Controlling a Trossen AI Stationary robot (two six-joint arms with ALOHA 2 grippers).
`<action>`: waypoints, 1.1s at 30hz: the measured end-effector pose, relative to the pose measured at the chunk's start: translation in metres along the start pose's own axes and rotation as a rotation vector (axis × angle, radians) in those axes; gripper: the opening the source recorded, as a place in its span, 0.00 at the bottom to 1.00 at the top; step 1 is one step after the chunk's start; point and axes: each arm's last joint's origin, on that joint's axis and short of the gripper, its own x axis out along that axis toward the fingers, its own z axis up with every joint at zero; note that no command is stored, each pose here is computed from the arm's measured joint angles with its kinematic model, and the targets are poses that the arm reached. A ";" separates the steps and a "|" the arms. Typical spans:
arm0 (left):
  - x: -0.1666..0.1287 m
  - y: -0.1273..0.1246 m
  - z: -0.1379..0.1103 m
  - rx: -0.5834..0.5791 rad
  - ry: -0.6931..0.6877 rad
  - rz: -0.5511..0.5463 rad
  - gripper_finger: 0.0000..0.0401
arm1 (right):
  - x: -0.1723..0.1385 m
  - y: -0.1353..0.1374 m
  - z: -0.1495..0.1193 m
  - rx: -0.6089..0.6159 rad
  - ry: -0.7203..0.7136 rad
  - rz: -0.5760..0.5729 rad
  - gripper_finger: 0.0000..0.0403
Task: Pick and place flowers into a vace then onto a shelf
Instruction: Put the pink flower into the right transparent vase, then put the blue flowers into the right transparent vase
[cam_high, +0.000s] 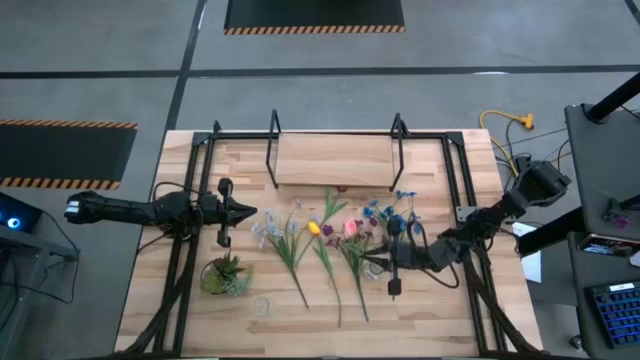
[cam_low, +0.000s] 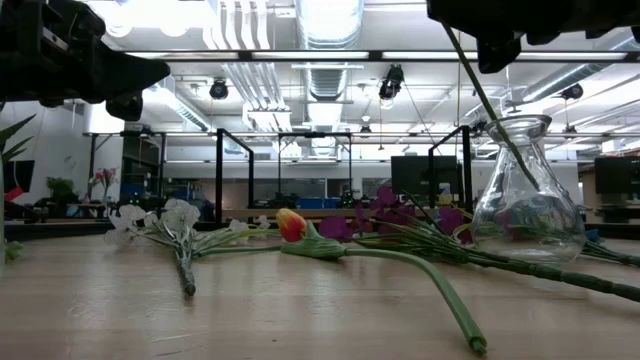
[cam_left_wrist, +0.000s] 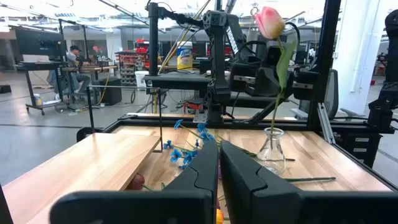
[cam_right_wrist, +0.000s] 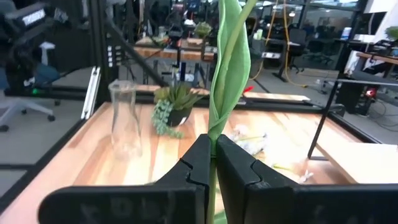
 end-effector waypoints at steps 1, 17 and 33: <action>0.000 0.000 0.000 0.000 0.000 0.000 0.00 | -0.001 0.001 -0.001 -0.003 0.003 0.005 0.03; 0.000 0.000 0.000 0.000 0.000 0.000 0.00 | -0.005 0.005 -0.005 -0.039 0.051 0.017 0.11; 0.000 0.000 0.000 0.000 0.000 0.000 0.00 | -0.016 0.003 0.014 -0.001 -0.015 0.041 0.44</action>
